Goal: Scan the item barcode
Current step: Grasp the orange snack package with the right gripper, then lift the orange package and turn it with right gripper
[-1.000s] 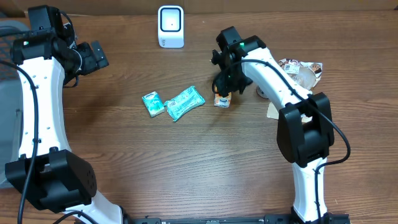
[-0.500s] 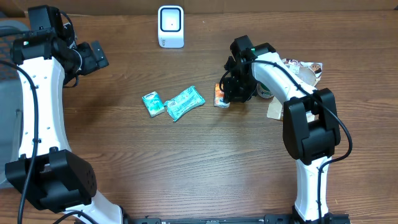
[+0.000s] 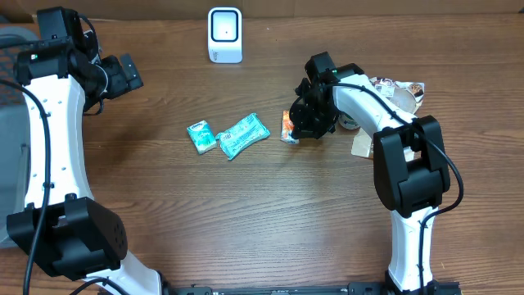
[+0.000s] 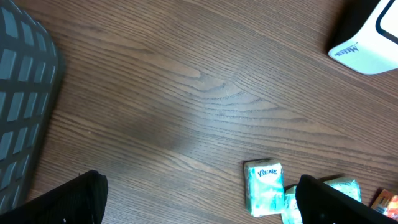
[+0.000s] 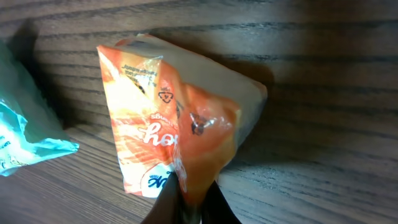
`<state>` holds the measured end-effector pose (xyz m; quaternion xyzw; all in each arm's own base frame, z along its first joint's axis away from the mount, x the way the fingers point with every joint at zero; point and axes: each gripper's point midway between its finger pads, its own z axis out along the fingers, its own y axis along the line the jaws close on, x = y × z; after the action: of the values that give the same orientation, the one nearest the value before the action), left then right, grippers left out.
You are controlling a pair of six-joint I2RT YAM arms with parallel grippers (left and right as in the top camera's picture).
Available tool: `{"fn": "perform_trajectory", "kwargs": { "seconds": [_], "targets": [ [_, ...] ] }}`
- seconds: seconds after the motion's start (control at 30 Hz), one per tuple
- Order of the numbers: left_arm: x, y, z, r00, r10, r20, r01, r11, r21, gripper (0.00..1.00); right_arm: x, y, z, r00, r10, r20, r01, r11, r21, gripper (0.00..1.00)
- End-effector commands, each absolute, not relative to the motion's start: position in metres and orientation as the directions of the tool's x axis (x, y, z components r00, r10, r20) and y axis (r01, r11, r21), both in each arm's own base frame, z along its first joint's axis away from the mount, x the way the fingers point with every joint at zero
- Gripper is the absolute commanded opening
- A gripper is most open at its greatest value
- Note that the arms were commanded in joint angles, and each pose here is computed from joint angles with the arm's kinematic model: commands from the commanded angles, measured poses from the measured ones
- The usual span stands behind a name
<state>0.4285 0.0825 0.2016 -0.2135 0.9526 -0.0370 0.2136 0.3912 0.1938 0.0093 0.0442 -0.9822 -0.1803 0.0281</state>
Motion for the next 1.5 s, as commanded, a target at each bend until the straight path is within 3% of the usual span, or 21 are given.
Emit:
{"fn": "perform_trajectory", "kwargs": {
  "seconds": [0.0, 0.07, 0.23, 0.47, 0.53, 1.07, 1.47],
  "targets": [
    [0.427, 0.083, 0.204, -0.806, -0.444, -0.392, -0.409, 0.896, -0.174, 1.00, 0.384, 0.196, 0.013, -0.991, -0.119, 0.056, -0.088, 0.918, 0.387, 0.04],
    [0.427, 0.083, 0.204, -0.806, -0.444, -0.392, -0.409, 0.896, -0.174, 1.00, 0.387, 0.214, 0.038, -0.981, -0.192, -0.001, -0.166, 0.846, 0.507, 0.04],
    [0.427, 0.083, 0.204, -0.806, -0.444, -0.392, -0.409, 0.896, -0.174, 0.99, 0.385, 0.248, 0.131, -0.925, -0.292, -0.243, -0.363, 0.492, 0.791, 0.04],
    [0.427, 0.083, 0.204, -0.806, -0.444, -0.392, -0.409, 0.896, -0.174, 1.00, 0.371, 0.246, 0.207, -0.871, -0.234, -0.432, -0.461, 0.086, 0.883, 0.04],
    [0.427, 0.083, 0.204, -0.806, -0.444, -0.392, -0.409, 0.896, -0.174, 1.00, 0.367, 0.244, 0.214, -0.861, -0.222, -0.457, -0.476, 0.039, 0.878, 0.04],
    [0.427, 0.083, 0.204, -0.806, -0.444, -0.392, -0.409, 0.896, -0.174, 1.00, 0.331, 0.237, 0.231, -0.768, -0.207, -0.606, -0.605, -0.076, 0.793, 0.04],
    [0.427, 0.083, 0.204, -0.806, -0.444, -0.392, -0.409, 0.896, -0.174, 1.00, 0.331, 0.237, 0.228, -0.786, -0.221, -0.577, -0.580, -0.060, 0.813, 0.04]
  ]
}}
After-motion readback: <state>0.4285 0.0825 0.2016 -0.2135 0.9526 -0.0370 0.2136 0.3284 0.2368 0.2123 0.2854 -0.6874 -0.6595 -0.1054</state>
